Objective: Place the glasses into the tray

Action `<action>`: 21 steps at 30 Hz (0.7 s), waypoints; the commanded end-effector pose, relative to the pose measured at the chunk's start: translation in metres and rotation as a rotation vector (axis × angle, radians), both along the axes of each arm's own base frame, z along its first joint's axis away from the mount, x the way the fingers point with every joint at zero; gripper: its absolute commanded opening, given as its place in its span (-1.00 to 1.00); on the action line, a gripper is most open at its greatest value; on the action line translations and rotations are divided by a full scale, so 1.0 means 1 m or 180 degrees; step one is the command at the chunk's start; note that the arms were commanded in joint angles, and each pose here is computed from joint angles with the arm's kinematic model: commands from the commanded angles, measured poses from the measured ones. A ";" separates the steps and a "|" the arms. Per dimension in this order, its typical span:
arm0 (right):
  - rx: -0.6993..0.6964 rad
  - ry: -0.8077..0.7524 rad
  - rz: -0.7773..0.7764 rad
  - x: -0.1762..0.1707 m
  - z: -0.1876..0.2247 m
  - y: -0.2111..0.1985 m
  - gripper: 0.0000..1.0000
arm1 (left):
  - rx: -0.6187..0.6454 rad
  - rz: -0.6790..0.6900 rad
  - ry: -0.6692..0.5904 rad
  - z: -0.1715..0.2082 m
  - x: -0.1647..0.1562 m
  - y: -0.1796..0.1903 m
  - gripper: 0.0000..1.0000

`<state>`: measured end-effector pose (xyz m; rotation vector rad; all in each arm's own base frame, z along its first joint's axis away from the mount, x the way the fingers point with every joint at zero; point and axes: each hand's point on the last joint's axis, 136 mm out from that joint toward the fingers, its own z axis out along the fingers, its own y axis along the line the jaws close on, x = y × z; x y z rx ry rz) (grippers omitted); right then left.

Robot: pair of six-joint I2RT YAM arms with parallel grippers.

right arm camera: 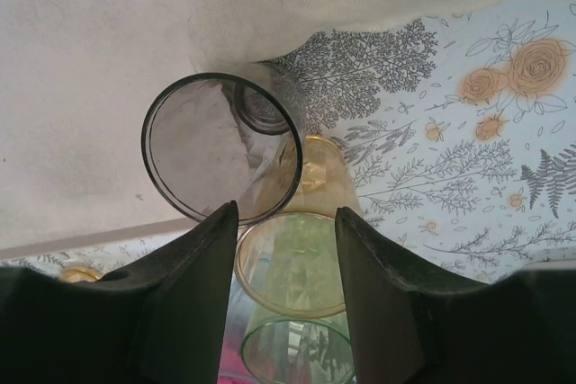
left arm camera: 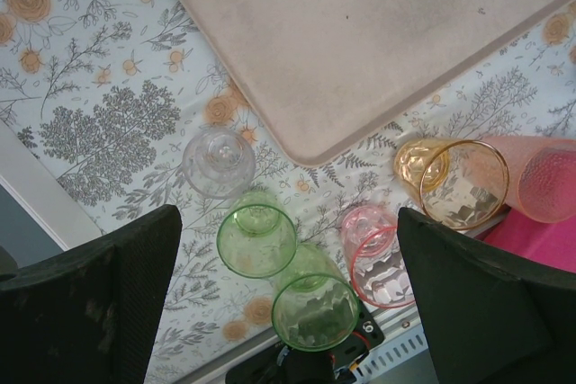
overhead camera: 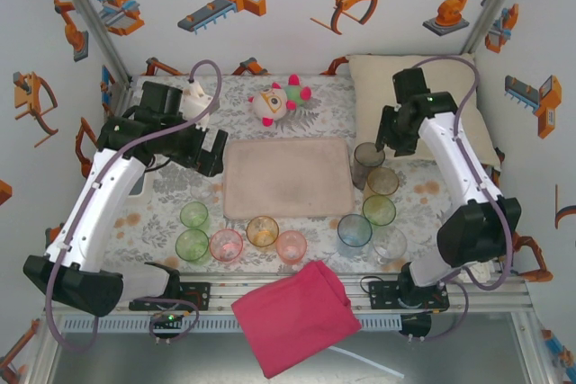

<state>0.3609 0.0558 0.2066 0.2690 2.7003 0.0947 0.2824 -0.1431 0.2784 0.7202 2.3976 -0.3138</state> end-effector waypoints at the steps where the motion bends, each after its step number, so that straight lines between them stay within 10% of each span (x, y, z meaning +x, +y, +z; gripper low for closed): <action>1: -0.0079 -0.0018 0.0047 0.009 -0.007 -0.004 -0.17 | -0.0039 -0.0010 0.0053 -0.001 -0.011 0.000 0.94; 21: -0.0404 0.0235 0.0086 0.016 -0.044 -0.017 -0.29 | -0.0034 0.0002 0.0099 -0.005 -0.011 0.000 0.94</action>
